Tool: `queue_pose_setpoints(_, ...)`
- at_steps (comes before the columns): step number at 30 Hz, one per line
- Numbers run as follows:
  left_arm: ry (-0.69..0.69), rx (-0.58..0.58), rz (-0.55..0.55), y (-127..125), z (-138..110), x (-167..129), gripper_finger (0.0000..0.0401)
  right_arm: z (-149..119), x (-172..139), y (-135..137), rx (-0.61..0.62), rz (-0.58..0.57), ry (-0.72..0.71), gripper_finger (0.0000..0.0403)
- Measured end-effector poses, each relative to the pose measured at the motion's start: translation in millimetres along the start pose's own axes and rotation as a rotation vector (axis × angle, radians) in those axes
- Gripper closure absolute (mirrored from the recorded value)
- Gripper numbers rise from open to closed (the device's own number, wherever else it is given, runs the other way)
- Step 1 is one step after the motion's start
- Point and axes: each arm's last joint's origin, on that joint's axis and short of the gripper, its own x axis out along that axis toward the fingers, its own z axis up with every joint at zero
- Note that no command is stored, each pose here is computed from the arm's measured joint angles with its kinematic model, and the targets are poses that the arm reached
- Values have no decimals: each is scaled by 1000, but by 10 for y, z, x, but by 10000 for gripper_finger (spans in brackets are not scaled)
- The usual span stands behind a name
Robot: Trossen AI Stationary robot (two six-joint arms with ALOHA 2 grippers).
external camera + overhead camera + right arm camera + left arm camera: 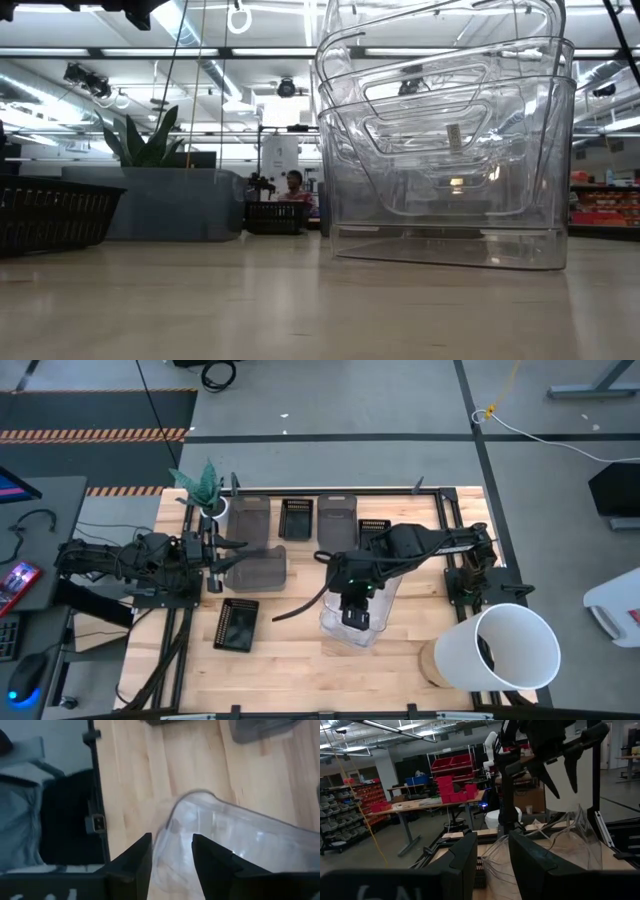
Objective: Stack baskets by color
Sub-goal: Stack the top transparent bin on the bottom stacked transparent bins
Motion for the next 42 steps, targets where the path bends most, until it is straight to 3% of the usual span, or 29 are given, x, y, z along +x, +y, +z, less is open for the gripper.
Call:
queue_pose_setpoints(15, 0, 5, 0, 0, 0, 0, 282, -106, 332, 0, 112, -13, 135, 176)
queue_pose_setpoints(36, -8, -20, 2, 2, 8, -1, 282, -161, 442, -113, 171, -27, 248, 179)
queue_pose_setpoints(42, -8, -20, 2, 2, 7, 0, 282, -160, 433, -150, 135, -30, 263, 179)
